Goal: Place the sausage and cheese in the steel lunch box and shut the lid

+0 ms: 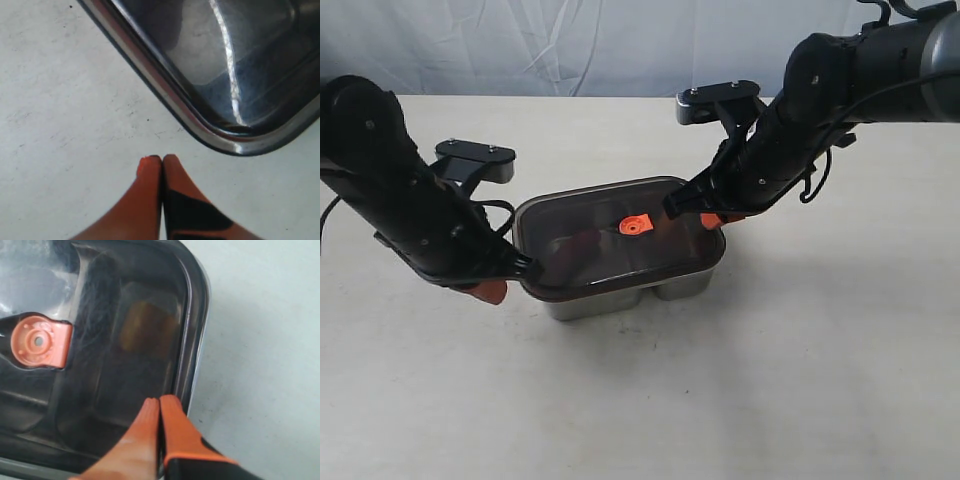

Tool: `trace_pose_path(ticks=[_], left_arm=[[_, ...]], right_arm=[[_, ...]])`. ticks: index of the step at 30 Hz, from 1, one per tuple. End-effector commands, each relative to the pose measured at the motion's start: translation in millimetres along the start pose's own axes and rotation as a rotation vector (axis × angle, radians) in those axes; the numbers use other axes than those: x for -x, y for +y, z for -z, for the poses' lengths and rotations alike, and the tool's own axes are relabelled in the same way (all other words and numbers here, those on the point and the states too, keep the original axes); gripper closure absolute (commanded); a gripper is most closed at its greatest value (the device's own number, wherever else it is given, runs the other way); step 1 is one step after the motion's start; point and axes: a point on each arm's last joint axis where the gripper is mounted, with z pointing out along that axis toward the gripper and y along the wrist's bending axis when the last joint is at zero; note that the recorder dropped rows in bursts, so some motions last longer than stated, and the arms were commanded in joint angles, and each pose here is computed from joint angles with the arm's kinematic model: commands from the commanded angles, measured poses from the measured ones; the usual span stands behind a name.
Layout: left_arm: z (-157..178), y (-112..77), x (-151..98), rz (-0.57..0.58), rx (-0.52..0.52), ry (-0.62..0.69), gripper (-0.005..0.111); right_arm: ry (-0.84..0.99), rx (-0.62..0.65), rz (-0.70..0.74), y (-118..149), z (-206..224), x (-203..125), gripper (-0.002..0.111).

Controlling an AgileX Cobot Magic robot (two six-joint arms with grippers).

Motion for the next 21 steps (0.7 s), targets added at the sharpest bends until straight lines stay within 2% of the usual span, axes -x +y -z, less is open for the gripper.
trace_pose_path(ticks=[1,16,21], left_arm=[[-5.0,-0.1,2.3,0.019,-0.023,-0.018,0.107],[-4.2,-0.9,9.9,0.021,-0.031,-0.098,0.107],[-4.3,-1.1,8.5,0.018,-0.033,-0.083,0.107]], right_arm=[[-0.007,-0.005,0.009,-1.4,1.4,1.4,0.108],[-0.011,-0.006,0.009,-1.5,1.4,1.8,0.108],[-0.01,-0.01,0.015,-1.8,1.4,1.7,0.108]])
